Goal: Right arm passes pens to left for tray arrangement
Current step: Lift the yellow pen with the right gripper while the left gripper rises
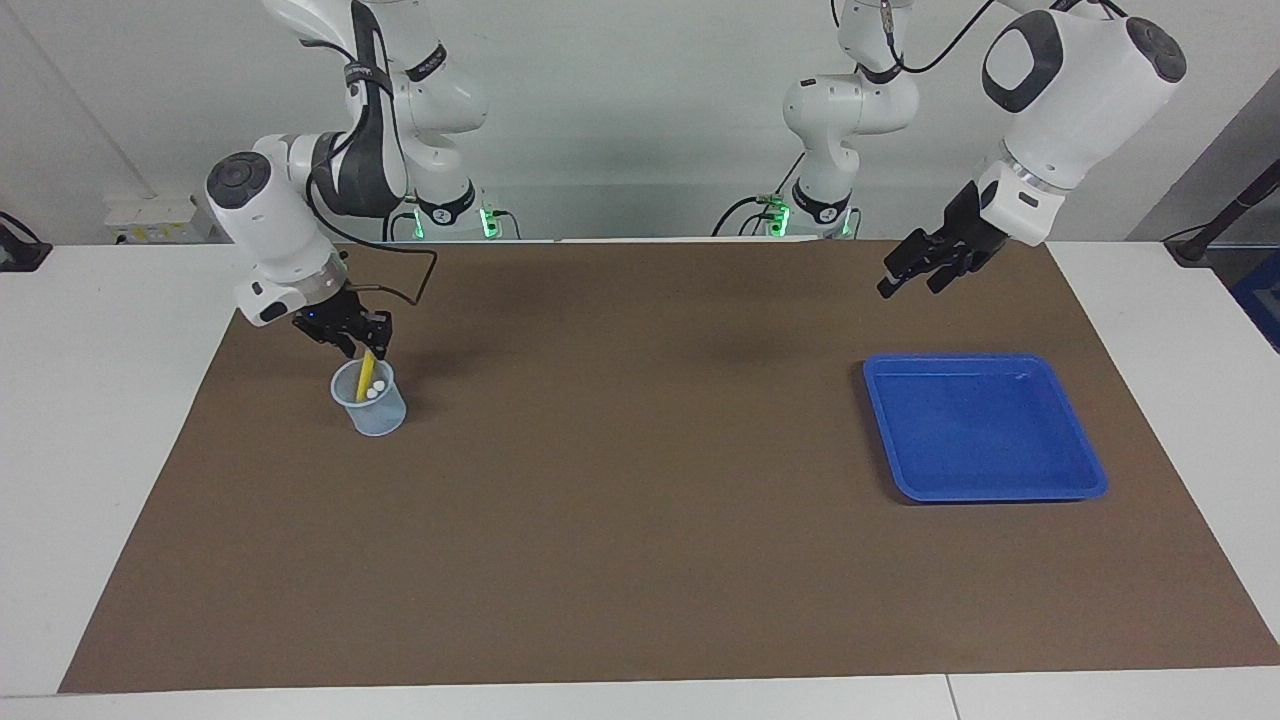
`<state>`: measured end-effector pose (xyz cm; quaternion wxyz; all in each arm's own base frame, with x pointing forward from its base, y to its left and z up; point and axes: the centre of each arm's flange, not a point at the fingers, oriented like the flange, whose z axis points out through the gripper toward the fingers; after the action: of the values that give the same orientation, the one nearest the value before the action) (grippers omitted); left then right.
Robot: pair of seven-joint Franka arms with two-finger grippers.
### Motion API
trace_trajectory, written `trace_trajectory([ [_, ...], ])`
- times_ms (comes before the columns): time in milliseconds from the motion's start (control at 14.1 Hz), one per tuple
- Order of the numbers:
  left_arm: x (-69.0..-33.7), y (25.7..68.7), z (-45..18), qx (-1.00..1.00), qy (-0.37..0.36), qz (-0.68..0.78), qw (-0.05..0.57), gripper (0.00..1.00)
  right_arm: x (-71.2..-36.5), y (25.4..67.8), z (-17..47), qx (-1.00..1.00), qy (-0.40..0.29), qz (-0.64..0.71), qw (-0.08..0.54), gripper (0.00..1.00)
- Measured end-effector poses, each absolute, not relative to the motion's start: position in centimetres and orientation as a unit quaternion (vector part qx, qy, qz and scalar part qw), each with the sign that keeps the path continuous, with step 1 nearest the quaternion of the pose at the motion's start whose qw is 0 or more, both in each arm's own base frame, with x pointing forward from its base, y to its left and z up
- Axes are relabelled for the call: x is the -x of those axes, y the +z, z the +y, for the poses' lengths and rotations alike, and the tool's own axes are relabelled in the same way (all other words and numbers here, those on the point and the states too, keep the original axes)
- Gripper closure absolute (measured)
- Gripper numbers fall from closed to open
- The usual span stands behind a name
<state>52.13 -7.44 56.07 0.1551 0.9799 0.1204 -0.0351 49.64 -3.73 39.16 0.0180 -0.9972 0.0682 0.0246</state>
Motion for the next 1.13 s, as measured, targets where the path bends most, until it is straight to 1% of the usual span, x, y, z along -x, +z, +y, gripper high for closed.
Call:
trace_trajectory([
  [142,-51.1,54.9,-8.1,-0.976,-0.04,0.127,0.172,0.0,-49.6,39.2,-3.7,0.997,0.025,0.068,0.018,0.6],
  [213,-50.5,54.2,-8.3,-0.975,-0.043,0.131,0.177,0.0,-49.6,39.2,-3.7,0.997,0.025,0.067,0.018,0.67],
  [283,-50.0,53.7,-8.6,-0.973,-0.048,0.136,0.181,0.0,-49.6,39.2,-3.6,0.997,0.025,0.067,0.018,0.7],
  [354,-49.7,53.2,-9.0,-0.971,-0.052,0.145,0.184,0.0,-49.6,39.2,-3.6,0.997,0.025,0.067,0.018,0.7],
  [425,-49.5,52.9,-9.4,-0.967,-0.058,0.156,0.191,0.0,-49.6,39.1,-3.6,0.997,0.025,0.067,0.018,0.79],
  [496,-49.4,52.5,-9.7,-0.962,-0.063,0.167,0.204,0.0,-49.6,39.1,-3.6,0.997,0.025,0.067,0.018,0.82],
  [638,-49.4,51.2,-10.0,-0.951,-0.067,0.192,0.232,0.01,-49.7,39.1,-3.6,0.997,0.025,0.067,0.018,0.82],
  [921,-50.1,49.4,-10.0,-0.914,-0.068,0.274,0.291,0.0,-50.1,39.8,-3.7,0.998,0.015,0.066,0.018,0.82],
  [1134,-51.2,48.7,-10.0,-0.885,-0.069,0.326,0.324,0.0,-50.9,41.7,-4.0,0.998,0.015,0.065,0.018,0.82],
])
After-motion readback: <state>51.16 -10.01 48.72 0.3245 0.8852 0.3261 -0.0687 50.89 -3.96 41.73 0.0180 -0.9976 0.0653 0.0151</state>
